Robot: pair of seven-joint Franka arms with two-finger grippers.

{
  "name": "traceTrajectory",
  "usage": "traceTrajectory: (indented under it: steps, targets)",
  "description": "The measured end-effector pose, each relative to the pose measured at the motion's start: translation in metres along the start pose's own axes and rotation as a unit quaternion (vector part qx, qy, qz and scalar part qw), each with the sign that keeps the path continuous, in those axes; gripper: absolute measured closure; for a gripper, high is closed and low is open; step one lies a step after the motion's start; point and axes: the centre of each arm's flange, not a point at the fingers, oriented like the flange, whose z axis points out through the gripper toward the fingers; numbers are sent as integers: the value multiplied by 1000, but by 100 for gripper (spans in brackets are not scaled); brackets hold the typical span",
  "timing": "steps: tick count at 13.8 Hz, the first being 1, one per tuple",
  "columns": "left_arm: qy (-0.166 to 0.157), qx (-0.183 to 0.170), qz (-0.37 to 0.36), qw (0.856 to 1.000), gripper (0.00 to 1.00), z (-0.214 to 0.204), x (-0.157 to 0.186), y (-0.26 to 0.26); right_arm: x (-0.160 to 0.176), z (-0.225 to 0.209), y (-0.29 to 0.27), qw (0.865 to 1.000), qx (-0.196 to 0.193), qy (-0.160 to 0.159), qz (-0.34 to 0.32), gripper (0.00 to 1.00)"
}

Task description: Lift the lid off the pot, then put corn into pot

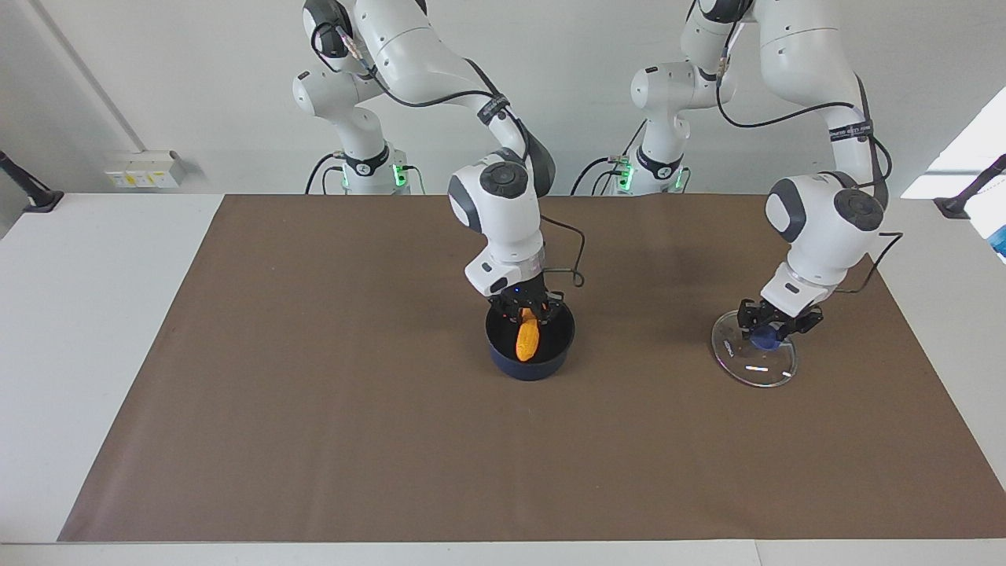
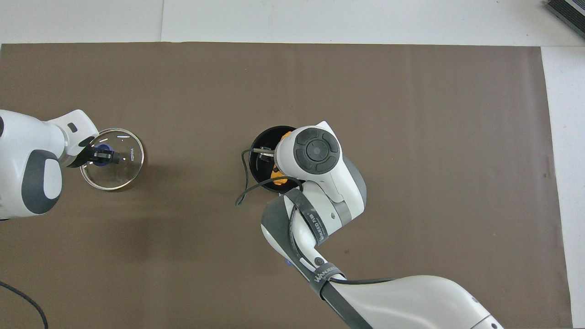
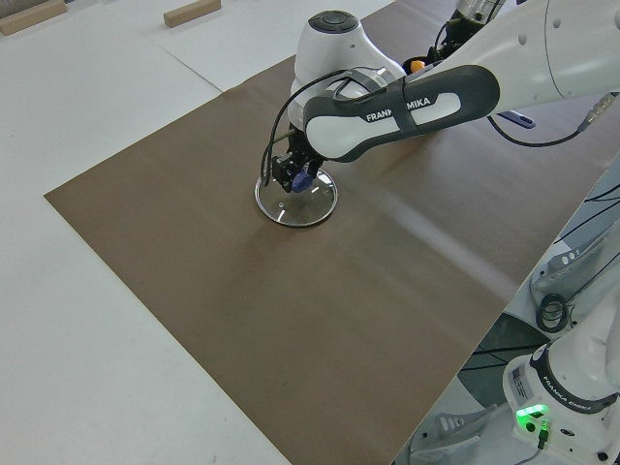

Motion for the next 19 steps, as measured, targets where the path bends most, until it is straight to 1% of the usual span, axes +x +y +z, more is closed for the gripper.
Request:
traceTrajectory:
  steps: [1,2,3,4,5,6,8,9,11,12,14,16,19]
  targets:
    - [1,0,1,1000,7,-1,0,1,-1,0,-1,1000,0,0,-1,62]
    - [4,0,1,1000,0,-3,1,1,-2,1,-1,1000,0,-1,-4,61]
    - [8,1,2,1000,0,-5,3,1,-2,1,-1,1000,0,-1,-9,54]
    - [15,3,2,1000,0,-10,7,1,-1,1,-1,1000,0,-1,-13,45]
    - [25,5,2,1000,0,-18,12,-1,-1,1,-1,1000,0,0,-14,35]
    - [37,8,2,999,0,-29,19,-2,1,0,-1,1000,1,1,-14,23]
    - [60,13,9,998,0,-55,35,2,4,-5,-1,1000,3,5,-17,3]
    - [64,12,14,998,0,-70,41,8,8,-10,-1,1000,6,10,-16,0]
    - [59,10,25,998,0,-106,53,19,24,-35,8,1000,13,25,-8,0]
    - [55,8,30,998,0,-129,58,24,36,-53,20,999,12,28,-8,0]
    - [42,8,43,998,0,-182,65,35,66,-102,66,999,-1,22,-30,0]
    - [32,10,54,998,0,-222,63,47,90,-146,118,998,-14,12,-61,0]
    - [25,12,63,998,0,-273,46,60,116,-196,196,996,-27,1,-82,0]
